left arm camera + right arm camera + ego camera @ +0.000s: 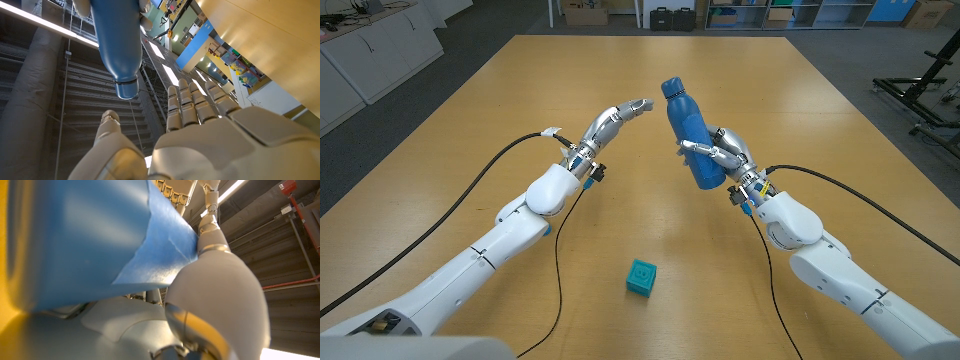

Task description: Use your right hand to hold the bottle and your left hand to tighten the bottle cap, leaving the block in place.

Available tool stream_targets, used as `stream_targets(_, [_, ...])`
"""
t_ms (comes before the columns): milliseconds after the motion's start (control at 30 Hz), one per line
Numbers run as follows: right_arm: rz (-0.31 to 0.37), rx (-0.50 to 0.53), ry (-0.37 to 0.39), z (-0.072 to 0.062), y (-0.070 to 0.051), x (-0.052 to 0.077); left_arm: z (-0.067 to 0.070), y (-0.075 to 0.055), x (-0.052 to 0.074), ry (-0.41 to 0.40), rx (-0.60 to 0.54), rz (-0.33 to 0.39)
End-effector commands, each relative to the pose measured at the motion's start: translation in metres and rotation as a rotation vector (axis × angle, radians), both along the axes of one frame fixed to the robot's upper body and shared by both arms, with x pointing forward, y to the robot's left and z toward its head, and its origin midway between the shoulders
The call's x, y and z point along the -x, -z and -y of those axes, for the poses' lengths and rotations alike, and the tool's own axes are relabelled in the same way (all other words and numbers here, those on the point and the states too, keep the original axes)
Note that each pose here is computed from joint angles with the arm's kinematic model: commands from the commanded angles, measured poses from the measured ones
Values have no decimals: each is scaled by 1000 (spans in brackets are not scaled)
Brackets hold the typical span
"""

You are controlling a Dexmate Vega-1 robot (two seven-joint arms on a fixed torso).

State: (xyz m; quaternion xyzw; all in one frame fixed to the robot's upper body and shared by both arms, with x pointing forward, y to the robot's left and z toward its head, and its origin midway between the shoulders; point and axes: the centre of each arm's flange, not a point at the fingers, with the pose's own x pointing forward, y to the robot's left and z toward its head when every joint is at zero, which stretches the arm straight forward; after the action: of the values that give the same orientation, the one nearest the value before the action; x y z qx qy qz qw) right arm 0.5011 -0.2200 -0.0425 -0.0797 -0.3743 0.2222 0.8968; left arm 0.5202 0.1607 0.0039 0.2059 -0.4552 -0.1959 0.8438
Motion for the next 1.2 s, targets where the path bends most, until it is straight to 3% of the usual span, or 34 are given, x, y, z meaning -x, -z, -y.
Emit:
stream_targets(33, [-39,6,17,5,5,-14,-8,2,7,-22,6,4])
stream_targets(667, [21,39,-52,-12,-5,5,12,-4,-6,-41,-25,-7])
stream_targets(1200, [-2,52,-52,-16,0,2,15,-8,-2,-25,-29,4])
